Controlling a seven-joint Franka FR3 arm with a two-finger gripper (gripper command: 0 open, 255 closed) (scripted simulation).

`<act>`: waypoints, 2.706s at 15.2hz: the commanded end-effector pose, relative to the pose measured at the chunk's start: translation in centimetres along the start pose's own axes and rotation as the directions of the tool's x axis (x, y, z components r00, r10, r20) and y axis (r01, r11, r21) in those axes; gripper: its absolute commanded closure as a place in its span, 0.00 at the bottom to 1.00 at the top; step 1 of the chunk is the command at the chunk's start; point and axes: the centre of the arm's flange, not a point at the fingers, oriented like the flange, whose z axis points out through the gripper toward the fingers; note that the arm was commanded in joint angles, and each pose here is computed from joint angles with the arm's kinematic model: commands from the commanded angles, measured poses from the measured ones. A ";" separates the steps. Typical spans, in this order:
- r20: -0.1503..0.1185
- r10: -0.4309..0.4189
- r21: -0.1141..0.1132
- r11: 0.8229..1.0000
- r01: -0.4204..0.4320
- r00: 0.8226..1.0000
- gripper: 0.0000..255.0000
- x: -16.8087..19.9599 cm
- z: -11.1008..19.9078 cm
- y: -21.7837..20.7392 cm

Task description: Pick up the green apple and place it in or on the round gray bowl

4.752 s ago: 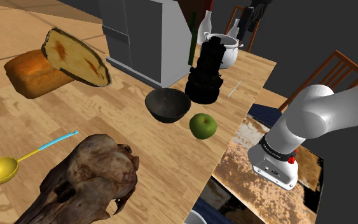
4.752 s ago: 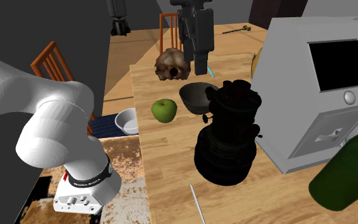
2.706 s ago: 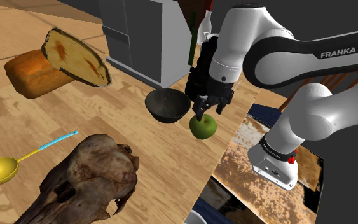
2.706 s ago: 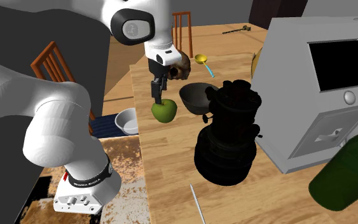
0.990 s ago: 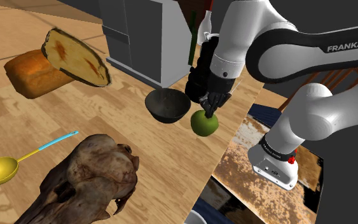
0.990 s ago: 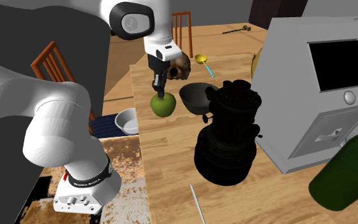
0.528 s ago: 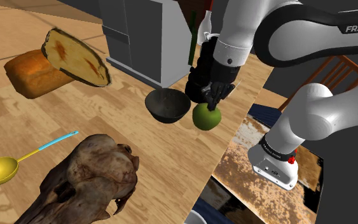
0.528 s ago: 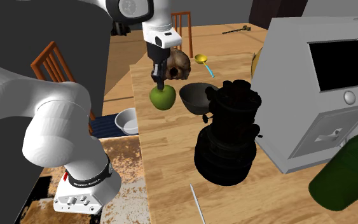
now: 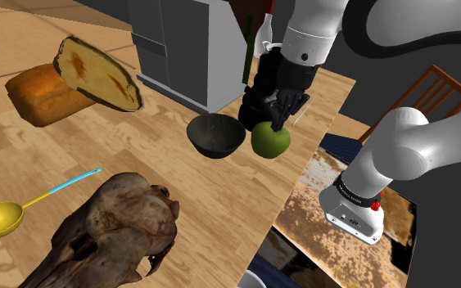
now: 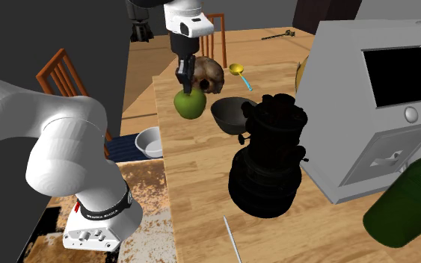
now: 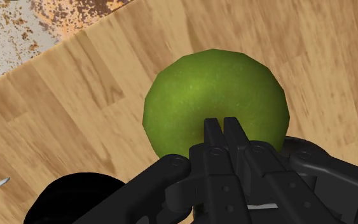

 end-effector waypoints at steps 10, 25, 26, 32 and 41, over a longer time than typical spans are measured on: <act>0.000 0.000 0.000 1.000 0.000 1.000 1.00 -0.1 -5.8 -0.2; 0.000 0.000 0.000 1.000 0.000 1.000 1.00 13.9 -12.8 -8.8; 0.000 0.000 0.000 1.000 0.000 1.000 1.00 13.9 -12.3 -8.8; 0.000 0.000 0.000 1.000 0.000 1.000 1.00 14.0 -9.1 -8.7; 0.000 0.000 0.000 1.000 0.000 1.000 1.00 14.1 -4.4 -8.5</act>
